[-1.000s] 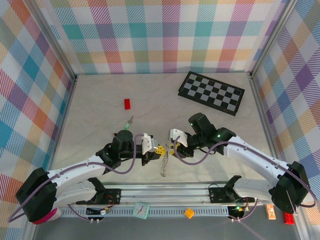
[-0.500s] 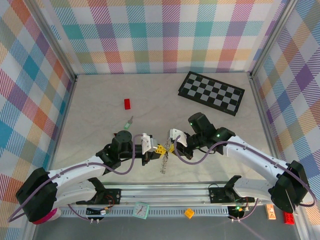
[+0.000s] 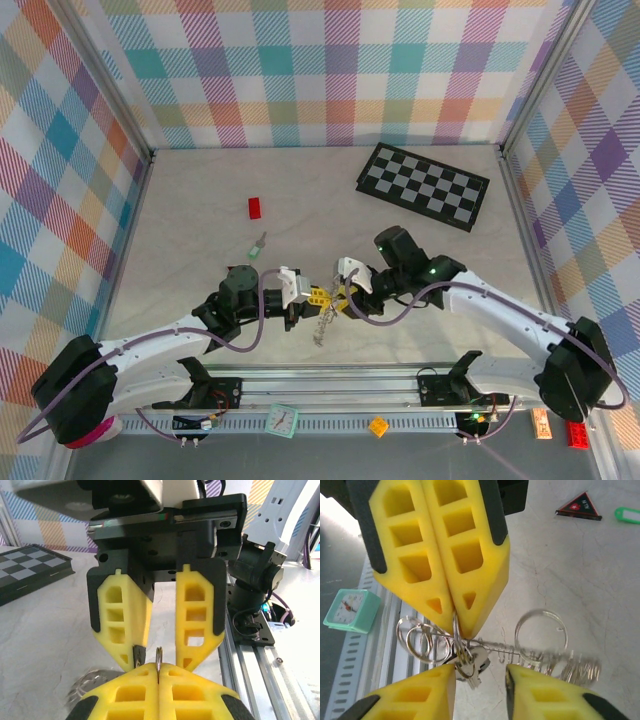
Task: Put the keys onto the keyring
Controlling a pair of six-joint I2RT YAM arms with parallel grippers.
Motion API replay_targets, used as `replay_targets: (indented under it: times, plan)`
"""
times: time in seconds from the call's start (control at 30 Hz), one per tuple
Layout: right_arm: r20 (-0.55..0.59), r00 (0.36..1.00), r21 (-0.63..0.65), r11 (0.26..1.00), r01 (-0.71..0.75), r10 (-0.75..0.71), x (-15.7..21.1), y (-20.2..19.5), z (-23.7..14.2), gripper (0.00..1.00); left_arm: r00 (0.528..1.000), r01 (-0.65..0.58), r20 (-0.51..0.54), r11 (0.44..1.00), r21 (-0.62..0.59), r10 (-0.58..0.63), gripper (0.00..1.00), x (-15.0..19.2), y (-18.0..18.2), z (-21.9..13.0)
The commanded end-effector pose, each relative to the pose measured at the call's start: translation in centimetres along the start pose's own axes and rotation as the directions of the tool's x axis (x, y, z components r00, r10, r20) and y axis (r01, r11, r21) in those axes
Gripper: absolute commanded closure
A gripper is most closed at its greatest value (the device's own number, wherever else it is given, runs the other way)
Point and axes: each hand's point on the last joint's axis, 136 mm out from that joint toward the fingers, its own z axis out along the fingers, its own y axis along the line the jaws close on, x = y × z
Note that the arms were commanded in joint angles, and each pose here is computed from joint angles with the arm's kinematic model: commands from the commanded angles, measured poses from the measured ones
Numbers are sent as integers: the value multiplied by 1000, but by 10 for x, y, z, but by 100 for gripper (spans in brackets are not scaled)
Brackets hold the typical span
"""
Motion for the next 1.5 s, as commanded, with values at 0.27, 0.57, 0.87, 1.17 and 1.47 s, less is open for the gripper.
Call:
replay_targets:
  times: [0.27, 0.57, 0.87, 1.17, 1.47]
  plan:
    - [100, 995, 47, 999, -21, 16, 3, 2, -3, 63, 991, 3, 133, 1000, -15, -1, 100, -21, 2, 0]
    - [144, 989, 26, 999, -22, 18, 1, 2, 5, 63, 982, 36, 183, 999, -8, -34, 100, -26, 4, 2]
    - [177, 982, 148, 988, 37, -63, -13, -2, -18, 60, 985, 26, 168, 999, 32, -31, 100, -22, -3, 4]
    - [215, 974, 73, 995, 63, -77, -33, 7, -19, 66, 987, 11, 160, 998, 57, -20, 100, -23, -8, 3]
    - [245, 966, 40, 996, 79, -87, -44, 9, -17, 98, 986, 11, 163, 998, 55, -20, 100, -24, -7, 3]
